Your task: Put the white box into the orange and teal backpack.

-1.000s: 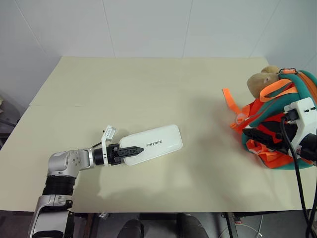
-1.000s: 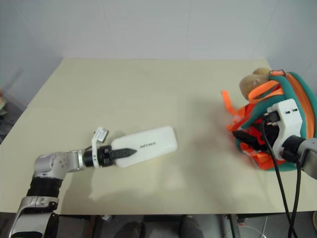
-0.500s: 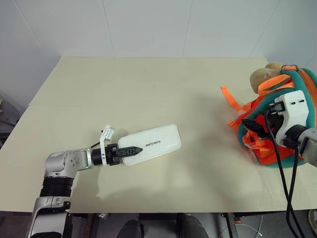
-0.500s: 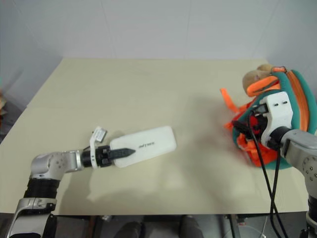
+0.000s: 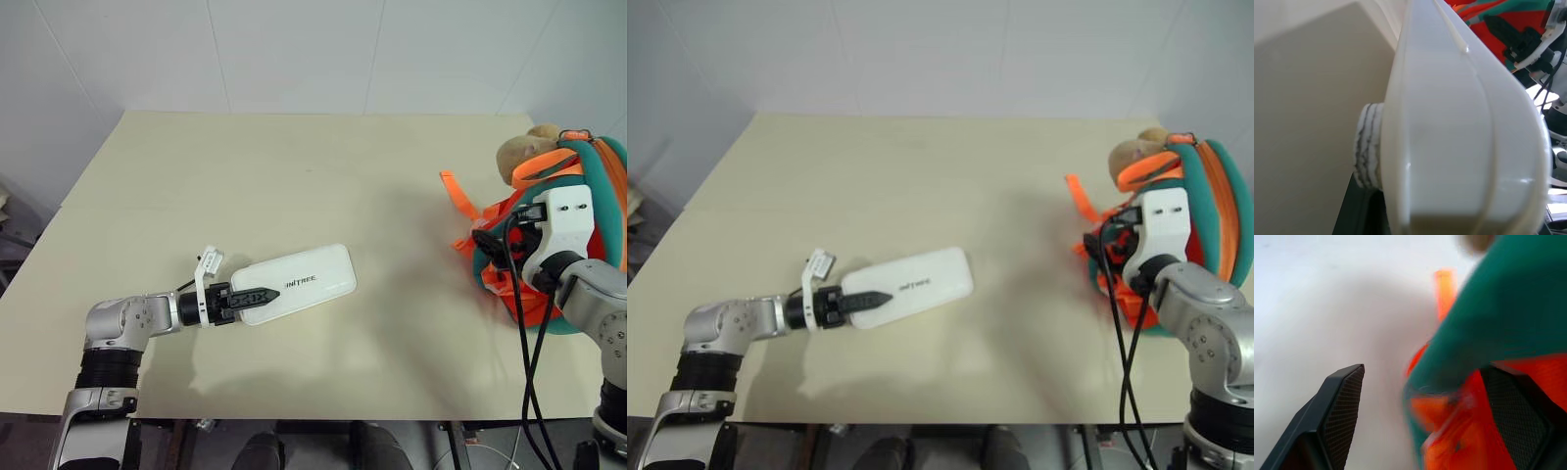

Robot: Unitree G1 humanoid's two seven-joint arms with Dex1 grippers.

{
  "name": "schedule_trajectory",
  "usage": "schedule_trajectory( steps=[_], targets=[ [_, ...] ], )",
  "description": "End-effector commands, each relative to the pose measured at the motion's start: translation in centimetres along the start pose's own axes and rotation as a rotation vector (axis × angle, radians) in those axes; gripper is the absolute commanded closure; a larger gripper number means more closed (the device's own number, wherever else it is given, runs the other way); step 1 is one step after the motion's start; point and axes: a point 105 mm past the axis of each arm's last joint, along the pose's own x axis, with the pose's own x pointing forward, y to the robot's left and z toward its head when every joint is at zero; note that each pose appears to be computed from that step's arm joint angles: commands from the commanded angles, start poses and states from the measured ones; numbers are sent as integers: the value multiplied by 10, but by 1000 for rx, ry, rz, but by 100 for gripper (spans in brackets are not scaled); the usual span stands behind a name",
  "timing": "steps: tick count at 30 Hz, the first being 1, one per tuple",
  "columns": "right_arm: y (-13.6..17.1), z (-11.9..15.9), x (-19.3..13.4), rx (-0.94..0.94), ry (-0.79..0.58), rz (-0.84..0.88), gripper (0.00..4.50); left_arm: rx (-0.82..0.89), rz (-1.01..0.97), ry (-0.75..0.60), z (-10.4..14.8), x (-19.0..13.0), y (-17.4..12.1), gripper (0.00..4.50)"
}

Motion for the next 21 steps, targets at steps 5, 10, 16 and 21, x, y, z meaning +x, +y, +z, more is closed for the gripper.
schedule_trajectory(
  steps=[5,10,16,21],
  targets=[
    [-8,8,3,-19,-149,-224,4,-1,84,12,-2,-9,9,325],
    [8,1,11,57,-182,-222,4,-4,85,10,-1,-9,9,325],
    [17,6,32,100,-240,-238,4,0,80,10,0,-6,8,325],
    [0,17,47,49,-313,-349,4,6,80,6,2,-7,8,325]
  ],
)
